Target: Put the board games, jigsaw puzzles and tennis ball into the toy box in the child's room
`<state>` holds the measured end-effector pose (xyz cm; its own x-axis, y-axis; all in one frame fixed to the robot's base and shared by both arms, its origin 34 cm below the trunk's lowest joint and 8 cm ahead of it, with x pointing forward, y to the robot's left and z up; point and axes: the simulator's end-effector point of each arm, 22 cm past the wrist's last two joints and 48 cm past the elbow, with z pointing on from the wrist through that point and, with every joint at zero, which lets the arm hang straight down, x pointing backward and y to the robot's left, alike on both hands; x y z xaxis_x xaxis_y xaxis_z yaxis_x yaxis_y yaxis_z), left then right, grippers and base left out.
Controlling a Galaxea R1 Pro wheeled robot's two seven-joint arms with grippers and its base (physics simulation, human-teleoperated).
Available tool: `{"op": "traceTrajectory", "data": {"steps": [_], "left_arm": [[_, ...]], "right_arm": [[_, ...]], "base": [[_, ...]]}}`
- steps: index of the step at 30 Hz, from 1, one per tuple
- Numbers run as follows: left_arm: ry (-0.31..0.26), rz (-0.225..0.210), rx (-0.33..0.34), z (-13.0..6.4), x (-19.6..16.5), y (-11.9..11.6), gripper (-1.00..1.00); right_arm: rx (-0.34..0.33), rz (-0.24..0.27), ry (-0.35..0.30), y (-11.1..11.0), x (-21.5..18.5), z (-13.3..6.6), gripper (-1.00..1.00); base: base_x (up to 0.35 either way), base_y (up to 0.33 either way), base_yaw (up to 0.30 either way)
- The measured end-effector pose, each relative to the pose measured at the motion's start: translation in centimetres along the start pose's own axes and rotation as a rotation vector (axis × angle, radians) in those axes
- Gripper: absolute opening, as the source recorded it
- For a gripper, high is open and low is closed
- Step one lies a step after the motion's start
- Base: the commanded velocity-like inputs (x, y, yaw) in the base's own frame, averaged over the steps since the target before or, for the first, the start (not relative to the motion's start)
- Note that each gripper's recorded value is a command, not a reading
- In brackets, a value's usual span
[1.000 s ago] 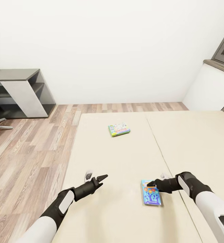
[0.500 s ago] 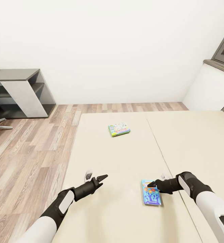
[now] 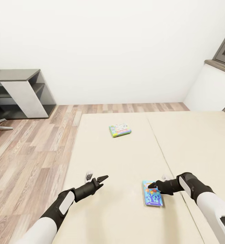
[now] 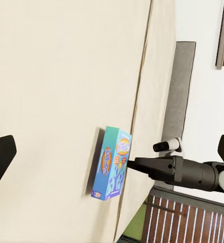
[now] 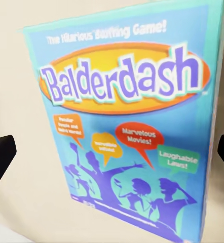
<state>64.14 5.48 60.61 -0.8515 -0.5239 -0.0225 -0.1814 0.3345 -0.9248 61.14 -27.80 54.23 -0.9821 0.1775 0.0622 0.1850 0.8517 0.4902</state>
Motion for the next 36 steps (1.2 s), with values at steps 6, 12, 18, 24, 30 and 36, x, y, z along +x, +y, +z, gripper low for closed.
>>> {"op": "traceTrajectory", "data": {"steps": [6, 12, 18, 24, 30, 36], "left_arm": [[0.0, 0.0, 0.0, 0.0, 0.0, -0.01, 1.0], [0.0, 0.0, 0.0, 0.0, -0.01, -0.01, 1.0], [-0.001, 0.0, 0.001, 0.0, -0.02, -0.01, 1.0], [-0.001, -0.001, 0.001, 0.0, -0.02, -0.02, 1.0], [-0.001, 0.0, 0.001, 0.0, -0.02, -0.02, 1.0], [-0.001, 0.0, 0.001, 0.0, -0.02, -0.02, 1.0]], "right_arm": [[0.0, -0.001, 0.001, 0.04, 0.02, 0.04, 1.0], [-0.001, -0.002, 0.001, 0.1, 0.04, 0.08, 1.0], [-0.001, -0.002, 0.001, 0.13, 0.04, 0.11, 1.0], [0.0, -0.003, 0.002, 0.11, 0.06, 0.12, 1.0], [0.0, -0.004, 0.002, 0.11, 0.05, 0.12, 1.0], [0.0, -0.003, 0.001, 0.08, 0.03, 0.09, 1.0]], "base": [[0.0, 0.172, 0.0], [0.0, 0.244, 0.0], [0.0, 0.271, 0.0], [0.0, 0.28, 0.0], [0.0, 0.284, 0.0], [0.0, 0.286, 0.0]]}}
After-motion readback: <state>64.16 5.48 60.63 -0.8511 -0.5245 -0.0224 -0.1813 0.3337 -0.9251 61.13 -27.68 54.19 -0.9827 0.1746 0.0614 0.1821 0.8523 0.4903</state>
